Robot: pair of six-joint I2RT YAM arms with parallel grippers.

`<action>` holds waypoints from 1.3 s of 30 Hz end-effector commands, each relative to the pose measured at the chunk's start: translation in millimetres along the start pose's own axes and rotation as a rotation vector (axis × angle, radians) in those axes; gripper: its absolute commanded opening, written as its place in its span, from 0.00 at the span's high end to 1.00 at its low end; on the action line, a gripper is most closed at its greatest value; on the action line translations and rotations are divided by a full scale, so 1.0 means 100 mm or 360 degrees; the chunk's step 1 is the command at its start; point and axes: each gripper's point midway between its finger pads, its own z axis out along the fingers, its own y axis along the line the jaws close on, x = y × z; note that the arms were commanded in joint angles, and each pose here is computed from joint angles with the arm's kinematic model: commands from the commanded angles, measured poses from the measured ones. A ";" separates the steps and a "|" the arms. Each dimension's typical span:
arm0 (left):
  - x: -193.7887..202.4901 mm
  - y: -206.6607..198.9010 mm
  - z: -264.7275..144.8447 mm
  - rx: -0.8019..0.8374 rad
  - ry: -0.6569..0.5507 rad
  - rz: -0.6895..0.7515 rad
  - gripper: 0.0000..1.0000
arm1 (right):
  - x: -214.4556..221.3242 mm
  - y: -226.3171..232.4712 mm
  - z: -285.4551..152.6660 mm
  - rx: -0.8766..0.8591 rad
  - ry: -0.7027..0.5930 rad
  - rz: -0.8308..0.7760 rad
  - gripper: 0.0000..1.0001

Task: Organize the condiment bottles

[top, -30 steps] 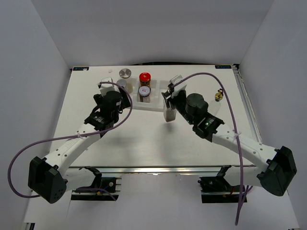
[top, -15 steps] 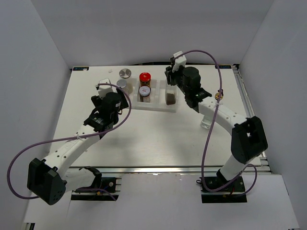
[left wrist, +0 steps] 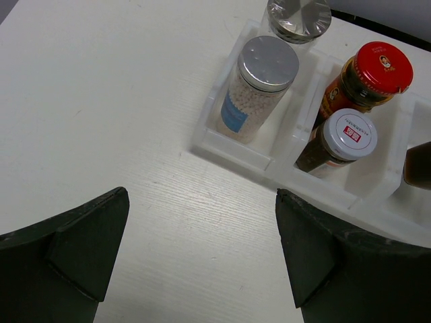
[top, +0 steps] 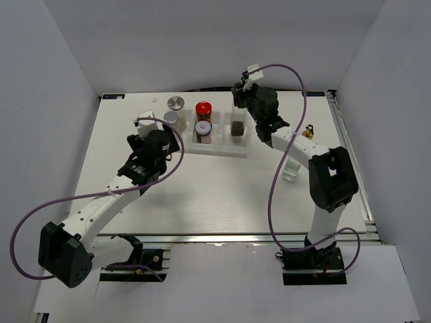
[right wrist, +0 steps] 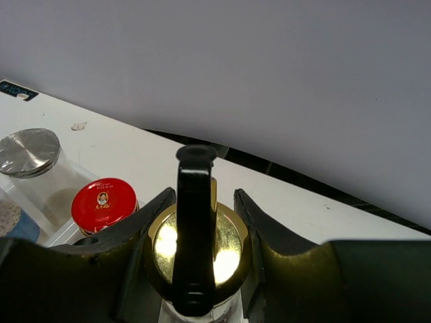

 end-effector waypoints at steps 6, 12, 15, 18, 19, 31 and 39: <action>-0.04 0.04 0.00 -0.0029 -0.0024 0.0004 0.02 | -0.81 -0.12 0.15 0.0176 -0.0524 0.0086 1.00; -0.04 0.04 0.01 -0.0032 -0.0025 0.0012 0.02 | -0.78 -0.17 0.24 0.0246 -0.0579 0.0036 1.00; -0.02 0.04 0.02 -0.0036 -0.0021 0.0017 0.02 | -0.75 -0.15 0.30 0.0237 -0.0578 0.0042 1.00; -0.02 0.04 0.02 -0.0039 -0.0021 0.0023 0.02 | -0.69 -0.13 0.32 0.0224 -0.0566 0.0055 1.00; -0.02 0.04 0.02 -0.0039 -0.0021 0.0023 0.02 | -0.67 -0.15 0.33 0.0238 -0.0559 0.0057 1.00; -0.02 0.01 0.01 -0.0011 -0.0011 0.0020 0.02 | -0.39 -0.17 0.29 0.0260 -0.0416 0.0036 0.37; -0.03 0.01 -0.01 0.0009 -0.0013 0.0008 0.02 | -0.58 -0.10 0.17 0.0214 -0.0352 0.0005 0.11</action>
